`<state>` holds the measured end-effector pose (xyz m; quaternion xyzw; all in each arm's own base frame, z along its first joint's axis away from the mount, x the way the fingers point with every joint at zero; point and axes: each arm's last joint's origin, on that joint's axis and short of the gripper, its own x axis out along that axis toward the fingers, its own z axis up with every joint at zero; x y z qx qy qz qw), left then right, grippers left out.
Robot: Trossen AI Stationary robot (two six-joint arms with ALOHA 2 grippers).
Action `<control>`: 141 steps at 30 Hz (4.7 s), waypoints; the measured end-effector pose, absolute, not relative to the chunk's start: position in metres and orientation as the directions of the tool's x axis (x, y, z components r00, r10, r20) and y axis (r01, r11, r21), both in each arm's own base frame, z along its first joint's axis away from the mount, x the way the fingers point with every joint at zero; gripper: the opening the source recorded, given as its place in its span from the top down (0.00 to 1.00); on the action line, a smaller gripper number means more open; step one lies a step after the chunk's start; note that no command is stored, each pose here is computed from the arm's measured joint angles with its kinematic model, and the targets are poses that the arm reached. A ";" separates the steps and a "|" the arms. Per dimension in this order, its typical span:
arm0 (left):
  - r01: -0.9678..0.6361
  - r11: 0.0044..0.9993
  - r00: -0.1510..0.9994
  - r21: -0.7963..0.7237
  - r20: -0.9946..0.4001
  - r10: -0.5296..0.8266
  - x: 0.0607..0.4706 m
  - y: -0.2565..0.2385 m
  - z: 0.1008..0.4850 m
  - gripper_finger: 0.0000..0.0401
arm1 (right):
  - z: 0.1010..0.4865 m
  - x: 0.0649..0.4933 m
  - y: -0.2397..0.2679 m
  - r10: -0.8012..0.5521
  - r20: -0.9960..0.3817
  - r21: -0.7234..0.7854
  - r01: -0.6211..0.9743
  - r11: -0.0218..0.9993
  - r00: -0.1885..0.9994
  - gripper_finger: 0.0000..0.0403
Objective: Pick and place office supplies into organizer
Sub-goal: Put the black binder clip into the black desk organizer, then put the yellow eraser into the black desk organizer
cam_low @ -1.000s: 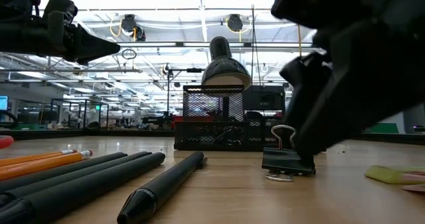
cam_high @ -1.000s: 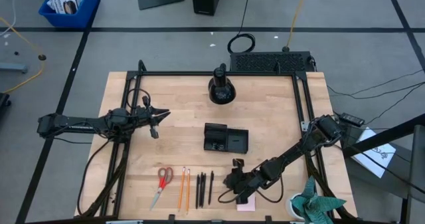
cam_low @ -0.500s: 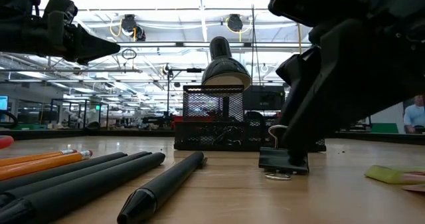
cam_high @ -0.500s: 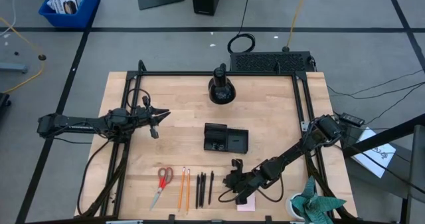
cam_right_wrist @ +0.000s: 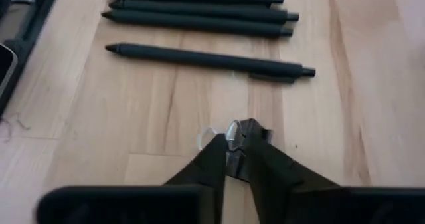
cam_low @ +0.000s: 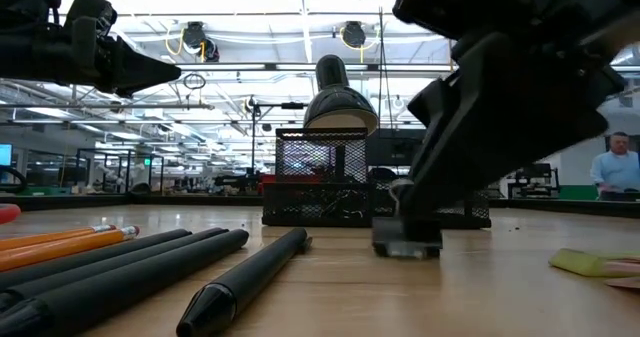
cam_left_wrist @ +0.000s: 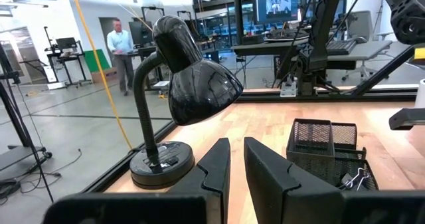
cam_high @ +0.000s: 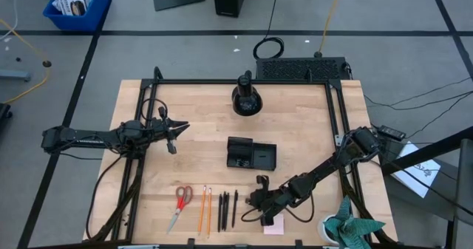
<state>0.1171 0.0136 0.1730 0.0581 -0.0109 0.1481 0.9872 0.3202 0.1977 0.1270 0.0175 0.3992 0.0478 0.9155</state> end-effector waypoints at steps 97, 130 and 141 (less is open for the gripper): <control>-0.295 0.941 0.955 0.168 0.012 0.298 0.117 0.014 0.170 0.87 | 0.173 0.345 0.086 -0.154 -0.562 -0.171 0.068 0.983 0.813 0.56; -0.287 0.946 0.957 0.153 -0.007 0.291 0.117 0.014 0.168 0.87 | 0.153 0.267 0.214 0.137 -0.727 0.046 -0.151 0.987 0.673 0.56; -0.285 0.944 0.957 0.163 -0.014 0.291 0.117 0.014 0.168 0.87 | 0.142 0.262 0.217 0.110 -0.768 0.051 -0.111 0.992 0.631 0.57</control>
